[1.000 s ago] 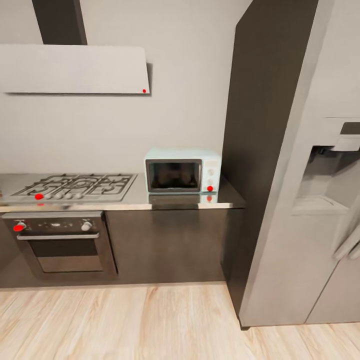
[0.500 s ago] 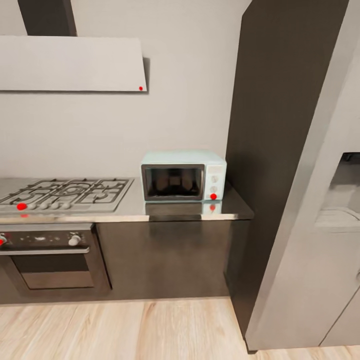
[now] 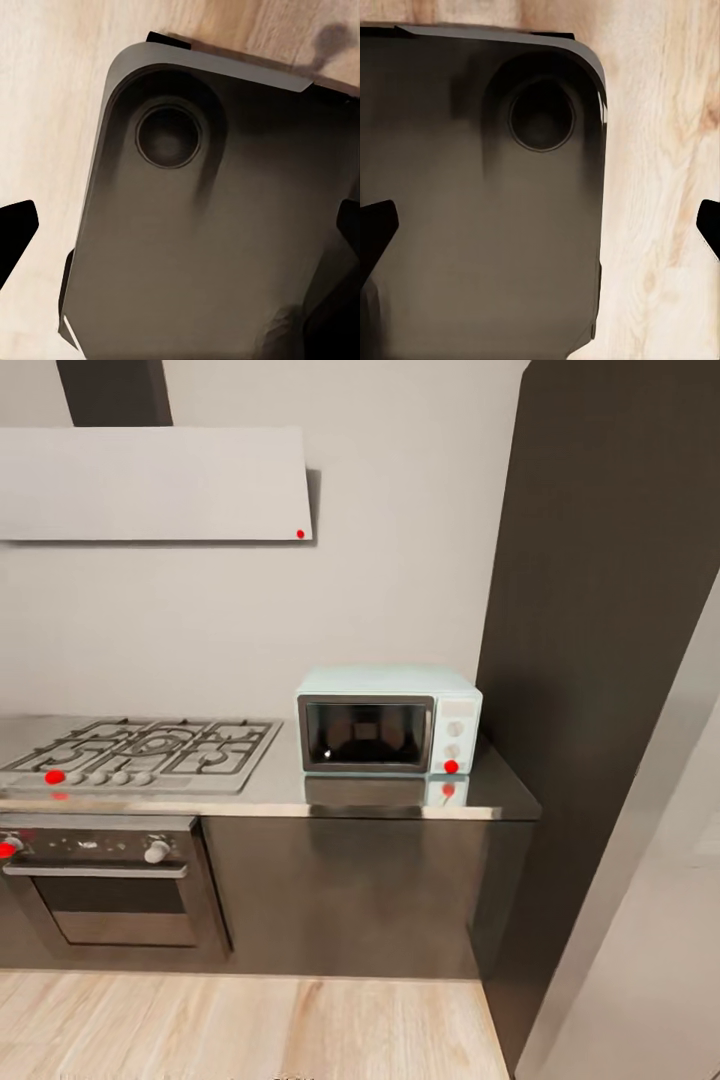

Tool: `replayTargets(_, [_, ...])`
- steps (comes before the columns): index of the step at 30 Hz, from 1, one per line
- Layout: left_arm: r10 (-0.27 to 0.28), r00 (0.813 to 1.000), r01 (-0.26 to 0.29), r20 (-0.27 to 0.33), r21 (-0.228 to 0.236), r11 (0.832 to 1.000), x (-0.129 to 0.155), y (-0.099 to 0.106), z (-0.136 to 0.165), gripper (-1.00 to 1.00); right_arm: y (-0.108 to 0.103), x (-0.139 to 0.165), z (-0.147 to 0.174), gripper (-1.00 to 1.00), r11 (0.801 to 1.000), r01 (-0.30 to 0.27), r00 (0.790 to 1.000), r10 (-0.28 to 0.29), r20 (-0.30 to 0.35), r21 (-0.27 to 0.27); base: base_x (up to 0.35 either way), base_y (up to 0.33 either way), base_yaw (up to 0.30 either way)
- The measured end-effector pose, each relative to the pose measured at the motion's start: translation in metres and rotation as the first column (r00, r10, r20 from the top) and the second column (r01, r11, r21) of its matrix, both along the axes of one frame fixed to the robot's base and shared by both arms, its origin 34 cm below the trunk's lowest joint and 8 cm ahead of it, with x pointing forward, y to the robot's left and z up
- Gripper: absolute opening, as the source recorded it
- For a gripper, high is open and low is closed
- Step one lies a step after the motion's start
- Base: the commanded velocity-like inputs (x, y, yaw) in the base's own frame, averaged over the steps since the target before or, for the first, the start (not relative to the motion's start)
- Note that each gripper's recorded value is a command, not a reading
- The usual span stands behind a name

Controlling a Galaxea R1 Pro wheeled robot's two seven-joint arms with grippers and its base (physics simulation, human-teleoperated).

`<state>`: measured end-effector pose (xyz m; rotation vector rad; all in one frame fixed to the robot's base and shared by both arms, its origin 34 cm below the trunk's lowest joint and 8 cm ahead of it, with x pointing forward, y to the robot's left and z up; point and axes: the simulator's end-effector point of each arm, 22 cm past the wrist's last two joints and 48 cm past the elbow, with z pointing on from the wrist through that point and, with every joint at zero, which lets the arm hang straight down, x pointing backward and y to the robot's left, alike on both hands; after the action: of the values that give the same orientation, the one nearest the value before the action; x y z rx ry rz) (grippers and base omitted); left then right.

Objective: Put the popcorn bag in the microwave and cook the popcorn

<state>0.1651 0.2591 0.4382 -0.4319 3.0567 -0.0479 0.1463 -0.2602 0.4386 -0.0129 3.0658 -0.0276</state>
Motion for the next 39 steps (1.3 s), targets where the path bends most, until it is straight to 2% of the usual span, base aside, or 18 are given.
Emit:
replayTargets(15, [0.001,1.000,-0.001,0.002,-0.003,1.000,0.0008,-0.0023,0.0000,1.00,-0.0013,-0.0009,0.0000,1.00,1.000,0.003,1.000,-0.003,-0.004,-0.002,0.008,0.000,0.013])
replayTargets(30, [0.003,1.000,-0.003,0.004,-0.003,1.000,0.0011,-0.0023,0.0001,1.00,-0.0013,-0.0004,0.0001,1.00,1.000,0.001,1.000,-0.001,-0.001,-0.002,0.283,0.000,0.000])
replayTargets(39, [0.001,1.000,-0.001,0.003,-0.003,1.000,0.0013,-0.0026,0.0000,1.00,-0.0015,-0.0012,-0.0001,1.00,1.000,0.001,1.000,-0.001,-0.005,-0.002,0.015,0.000,0.000])
